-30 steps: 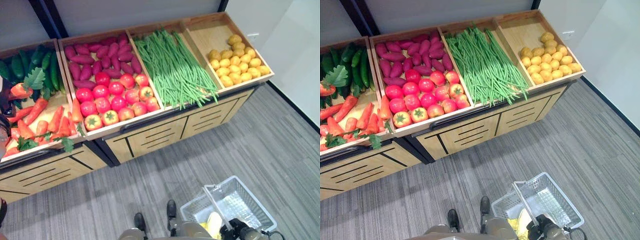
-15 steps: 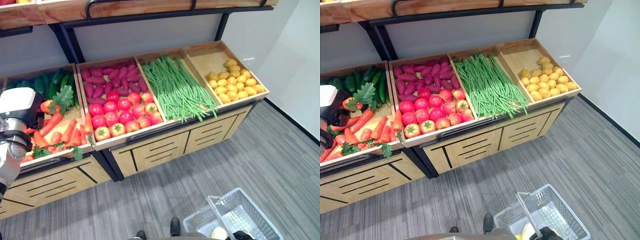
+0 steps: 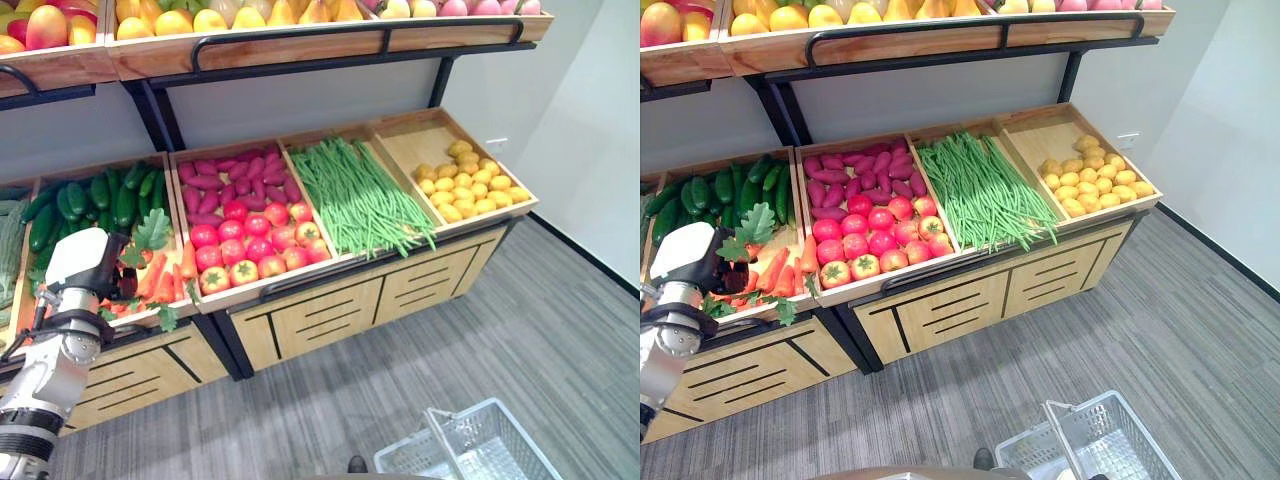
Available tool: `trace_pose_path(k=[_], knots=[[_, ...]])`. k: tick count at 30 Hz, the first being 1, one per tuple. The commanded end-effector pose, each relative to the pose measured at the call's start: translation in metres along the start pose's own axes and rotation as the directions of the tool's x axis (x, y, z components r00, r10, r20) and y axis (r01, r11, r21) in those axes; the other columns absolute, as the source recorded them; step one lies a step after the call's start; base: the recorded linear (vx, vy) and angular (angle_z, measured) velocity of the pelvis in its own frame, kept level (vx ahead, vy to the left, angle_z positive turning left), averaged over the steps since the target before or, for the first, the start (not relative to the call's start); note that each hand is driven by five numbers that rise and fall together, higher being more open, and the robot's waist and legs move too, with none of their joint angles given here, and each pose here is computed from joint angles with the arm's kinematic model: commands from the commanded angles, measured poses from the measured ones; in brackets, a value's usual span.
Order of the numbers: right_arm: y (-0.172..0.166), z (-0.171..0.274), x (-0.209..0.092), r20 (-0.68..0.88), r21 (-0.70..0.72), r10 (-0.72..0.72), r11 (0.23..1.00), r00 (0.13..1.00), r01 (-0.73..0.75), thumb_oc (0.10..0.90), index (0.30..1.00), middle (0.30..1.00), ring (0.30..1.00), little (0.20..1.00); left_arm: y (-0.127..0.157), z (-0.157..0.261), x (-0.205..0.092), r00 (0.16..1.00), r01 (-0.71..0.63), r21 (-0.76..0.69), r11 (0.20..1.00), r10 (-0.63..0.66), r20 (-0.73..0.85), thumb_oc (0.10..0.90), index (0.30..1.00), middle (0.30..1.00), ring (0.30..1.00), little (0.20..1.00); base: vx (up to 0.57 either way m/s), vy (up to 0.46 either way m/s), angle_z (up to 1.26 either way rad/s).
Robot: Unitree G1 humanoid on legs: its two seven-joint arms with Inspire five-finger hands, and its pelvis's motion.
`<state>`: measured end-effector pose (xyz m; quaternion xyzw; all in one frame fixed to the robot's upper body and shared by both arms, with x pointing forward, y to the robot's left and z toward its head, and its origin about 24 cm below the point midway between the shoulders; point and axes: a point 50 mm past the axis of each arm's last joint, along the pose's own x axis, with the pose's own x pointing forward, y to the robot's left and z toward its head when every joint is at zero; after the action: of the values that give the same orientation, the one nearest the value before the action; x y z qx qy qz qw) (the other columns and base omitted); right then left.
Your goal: Get the vegetables into the basket
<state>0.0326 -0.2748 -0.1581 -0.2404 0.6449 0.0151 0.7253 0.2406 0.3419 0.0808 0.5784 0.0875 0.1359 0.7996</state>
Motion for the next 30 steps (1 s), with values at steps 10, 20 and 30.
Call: trace_pose_path(k=[10,20,30], knots=[[-0.012,0.014,0.001,0.046,0.001,-0.045,0.999,0.998,0.045,0.4,0.3,0.3,0.3,0.3,0.053,0.045,0.002,0.936,-0.268,-0.231,0.936,0.309,0.17,0.4,0.3,0.3,0.3,0.3,-0.02,0.01,0.0],[-0.016,0.012,0.001,0.039,0.0,-0.058,0.998,0.998,0.058,0.4,0.3,0.3,0.3,0.3,0.051,0.05,0.005,0.939,-0.242,-0.267,0.933,0.295,0.179,0.4,0.3,0.3,0.3,0.3,-0.02,0.028,0.0],[-0.023,0.009,0.0,0.039,0.063,-0.092,0.994,0.995,0.089,0.4,0.3,0.3,0.3,0.3,0.051,0.067,0.01,0.929,-0.213,-0.307,0.928,0.29,0.231,0.4,0.3,0.3,0.3,0.3,-0.01,0.077,-0.08]])
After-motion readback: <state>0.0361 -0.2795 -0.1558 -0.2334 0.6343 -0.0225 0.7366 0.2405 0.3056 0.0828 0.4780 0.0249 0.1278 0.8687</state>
